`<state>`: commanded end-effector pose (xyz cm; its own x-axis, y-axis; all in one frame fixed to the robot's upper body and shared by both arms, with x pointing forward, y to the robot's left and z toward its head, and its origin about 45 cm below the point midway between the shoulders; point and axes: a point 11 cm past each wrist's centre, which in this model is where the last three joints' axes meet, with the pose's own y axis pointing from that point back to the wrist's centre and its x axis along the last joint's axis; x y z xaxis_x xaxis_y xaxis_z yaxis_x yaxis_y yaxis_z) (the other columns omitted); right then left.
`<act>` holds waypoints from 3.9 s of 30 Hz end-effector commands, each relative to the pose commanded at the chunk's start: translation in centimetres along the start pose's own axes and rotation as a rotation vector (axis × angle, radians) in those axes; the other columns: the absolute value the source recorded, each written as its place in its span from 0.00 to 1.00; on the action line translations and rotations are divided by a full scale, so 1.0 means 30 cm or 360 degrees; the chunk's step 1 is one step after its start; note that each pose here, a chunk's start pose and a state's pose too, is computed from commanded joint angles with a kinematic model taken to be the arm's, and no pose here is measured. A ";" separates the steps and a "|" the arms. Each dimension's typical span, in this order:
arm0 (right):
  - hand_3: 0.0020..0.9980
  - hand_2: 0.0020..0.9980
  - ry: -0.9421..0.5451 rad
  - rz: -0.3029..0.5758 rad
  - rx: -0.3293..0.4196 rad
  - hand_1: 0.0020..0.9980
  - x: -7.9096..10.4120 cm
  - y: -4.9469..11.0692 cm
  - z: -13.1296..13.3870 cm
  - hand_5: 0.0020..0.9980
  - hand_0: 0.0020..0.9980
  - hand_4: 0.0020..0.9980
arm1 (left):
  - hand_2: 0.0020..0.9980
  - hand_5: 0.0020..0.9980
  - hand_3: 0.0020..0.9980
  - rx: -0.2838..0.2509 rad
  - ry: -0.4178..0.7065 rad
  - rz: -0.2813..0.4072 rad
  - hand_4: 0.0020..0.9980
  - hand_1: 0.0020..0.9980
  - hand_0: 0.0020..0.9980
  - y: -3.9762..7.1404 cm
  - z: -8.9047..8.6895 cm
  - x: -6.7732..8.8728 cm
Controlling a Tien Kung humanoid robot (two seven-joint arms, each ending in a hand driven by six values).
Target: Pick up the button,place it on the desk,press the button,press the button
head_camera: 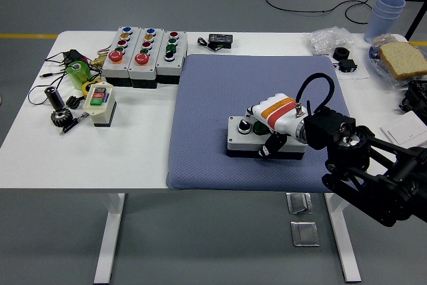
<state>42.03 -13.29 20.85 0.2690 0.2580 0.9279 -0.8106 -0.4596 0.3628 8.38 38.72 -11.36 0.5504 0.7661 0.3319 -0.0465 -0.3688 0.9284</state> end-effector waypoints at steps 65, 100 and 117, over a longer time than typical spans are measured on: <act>0.90 0.74 -0.0497 0.0361 0.0009 0.59 0.163 0.144 0.025 0.36 0.74 0.98 | 0.60 0.86 0.57 -0.0002 -0.0006 0.0013 0.31 0.61 0.65 0.000 0.002 0.009; 0.70 0.19 -0.0748 0.0365 -0.0233 0.00 -0.007 0.328 0.189 0.36 0.15 0.77 | 0.60 0.86 0.57 -0.0001 -0.0021 0.0016 0.31 0.61 0.64 -0.001 -0.002 0.008; 0.69 0.19 -0.0750 0.0278 -0.0213 0.00 -0.054 0.314 0.154 0.37 0.15 0.76 | 0.60 0.86 0.57 -0.0011 -0.0014 0.0019 0.31 0.61 0.64 0.001 0.009 0.014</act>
<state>36.37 -21.97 23.16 0.3034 -0.2376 0.9228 -0.9155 -0.3411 0.2133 8.84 38.89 -11.23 0.5570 0.7570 0.3418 -0.0591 -0.3744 0.9254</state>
